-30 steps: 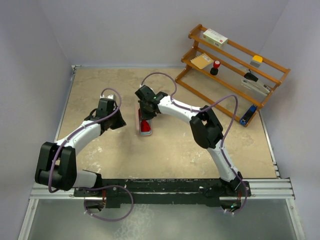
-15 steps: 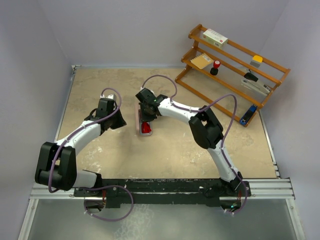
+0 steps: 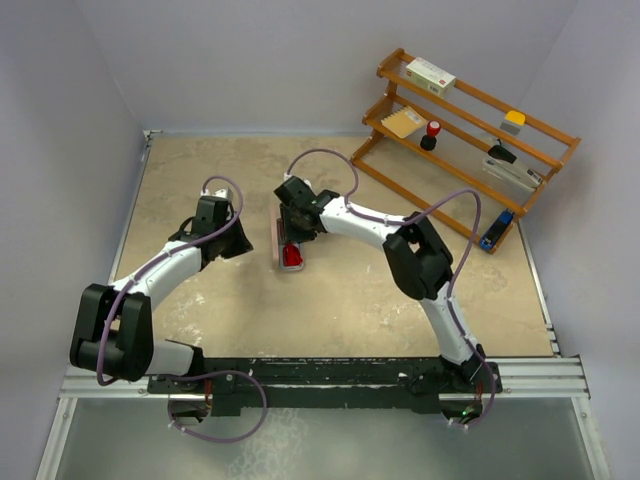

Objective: Organize the sunglasses
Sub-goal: Place the sunglasses in the sunglasses case.

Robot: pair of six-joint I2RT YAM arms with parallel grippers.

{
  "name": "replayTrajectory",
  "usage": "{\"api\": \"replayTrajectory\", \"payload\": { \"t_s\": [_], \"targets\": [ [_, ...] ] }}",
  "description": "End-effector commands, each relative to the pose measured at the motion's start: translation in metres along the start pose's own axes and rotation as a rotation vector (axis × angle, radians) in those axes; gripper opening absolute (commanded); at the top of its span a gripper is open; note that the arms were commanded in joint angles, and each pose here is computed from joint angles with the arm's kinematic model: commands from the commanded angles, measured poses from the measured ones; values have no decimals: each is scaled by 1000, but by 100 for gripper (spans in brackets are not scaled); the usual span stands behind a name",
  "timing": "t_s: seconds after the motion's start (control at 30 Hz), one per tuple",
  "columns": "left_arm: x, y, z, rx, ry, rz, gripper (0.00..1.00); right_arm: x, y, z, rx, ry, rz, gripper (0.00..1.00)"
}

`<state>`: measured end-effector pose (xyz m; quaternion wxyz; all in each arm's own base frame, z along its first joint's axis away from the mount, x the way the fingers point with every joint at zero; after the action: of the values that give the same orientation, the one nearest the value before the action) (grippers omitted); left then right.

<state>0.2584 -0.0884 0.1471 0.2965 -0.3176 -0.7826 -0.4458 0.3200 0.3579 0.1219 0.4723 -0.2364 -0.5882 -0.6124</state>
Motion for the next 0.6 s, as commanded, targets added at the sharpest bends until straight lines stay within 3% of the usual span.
{"api": "replayTrajectory", "payload": {
  "t_s": [0.0,0.27,0.4,0.57],
  "targets": [
    [4,11,-6,7,-27,-49,0,45,21,5,4,54,-76,40],
    [6,13,-6,6,-10,-55,1,81,22,-1,14,87,-123,38],
    [12,20,-10,7,-6,-69,3,82,11,-19,-10,76,-109,1],
    [18,28,-15,3,-6,-88,5,71,-9,-52,-64,61,-89,0]
  ]
}}
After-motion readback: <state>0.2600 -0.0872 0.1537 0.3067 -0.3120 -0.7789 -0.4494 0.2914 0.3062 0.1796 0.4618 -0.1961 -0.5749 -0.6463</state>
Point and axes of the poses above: each gripper's point midway between its finger pads, its own x axis back along the fingers, its own z axis along the line the jaws close on, y = z × x, the point moved 10 cm from there along x, back along the fingers, and after that the axes turned 3 degrees about x, right-handed, at the moved point
